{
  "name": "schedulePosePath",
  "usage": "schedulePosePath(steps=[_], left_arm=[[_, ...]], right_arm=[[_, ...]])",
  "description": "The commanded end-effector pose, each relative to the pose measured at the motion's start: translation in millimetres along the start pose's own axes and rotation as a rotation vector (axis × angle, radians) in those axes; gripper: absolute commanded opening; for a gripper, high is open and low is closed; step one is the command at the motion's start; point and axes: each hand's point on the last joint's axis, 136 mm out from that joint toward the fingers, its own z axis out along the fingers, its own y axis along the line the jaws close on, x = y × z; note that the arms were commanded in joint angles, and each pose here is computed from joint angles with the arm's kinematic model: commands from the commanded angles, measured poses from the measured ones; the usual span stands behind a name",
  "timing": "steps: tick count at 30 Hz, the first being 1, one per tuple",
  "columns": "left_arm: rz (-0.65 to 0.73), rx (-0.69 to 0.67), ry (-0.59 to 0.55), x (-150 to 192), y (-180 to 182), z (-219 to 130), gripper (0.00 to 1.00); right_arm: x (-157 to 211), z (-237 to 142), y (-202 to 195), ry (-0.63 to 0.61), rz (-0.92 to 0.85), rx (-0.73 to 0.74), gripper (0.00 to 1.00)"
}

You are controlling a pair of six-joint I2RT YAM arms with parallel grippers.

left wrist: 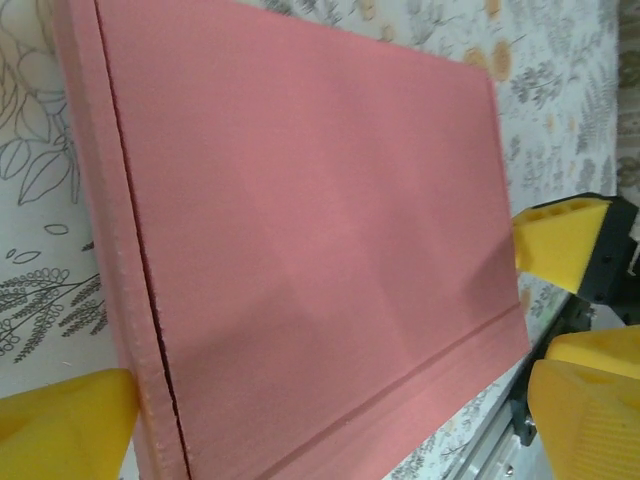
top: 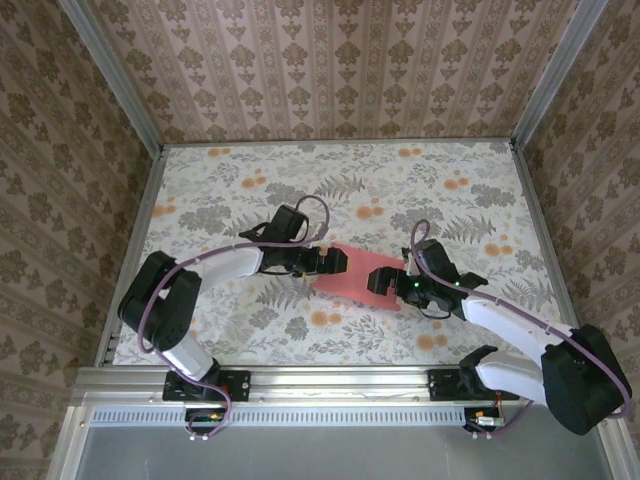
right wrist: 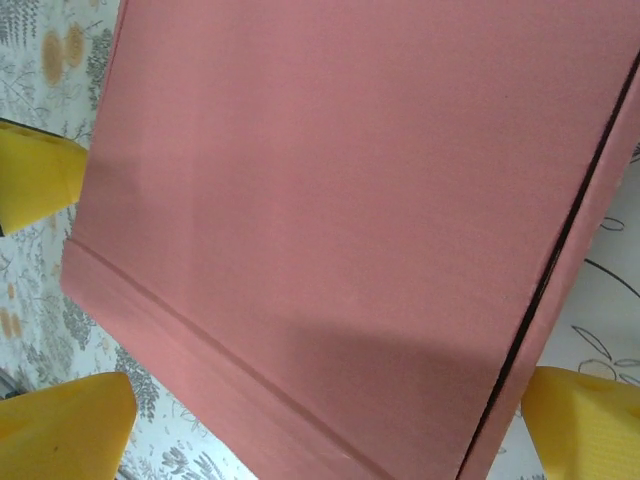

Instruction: Fold the paper box

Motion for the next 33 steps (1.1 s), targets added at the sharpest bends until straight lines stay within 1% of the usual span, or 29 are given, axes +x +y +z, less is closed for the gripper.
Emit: schedulePosePath(steps=[1, 6, 16, 28, 33], left_arm=[[0.027, 0.095, -0.025, -3.9, -29.8, -17.1, 1.0], [0.044, 0.118, -0.061, -8.6, -43.9, -31.9, 1.0], [0.052, 0.111, -0.084, -7.5, -51.2, -47.3, 1.0], [0.013, 0.119, -0.104, -7.7, -57.9, -61.0, 1.0], [-0.009, 0.119, -0.104, -5.0, -56.0, -61.4, 1.0]], right_arm=[[-14.5, -16.7, 23.2, -0.035, -0.025, -0.058, 1.0], [-19.7, -28.0, 30.1, -0.055, -0.031, -0.067, 1.0], [-32.0, -47.4, 44.4, -0.082, -0.046, -0.075, 1.0], [-38.1, -49.3, 58.3, -0.048, -0.041, -0.101, 1.0], [-38.1, -47.4, 59.7, -0.04, -0.037, -0.108, 1.0]])
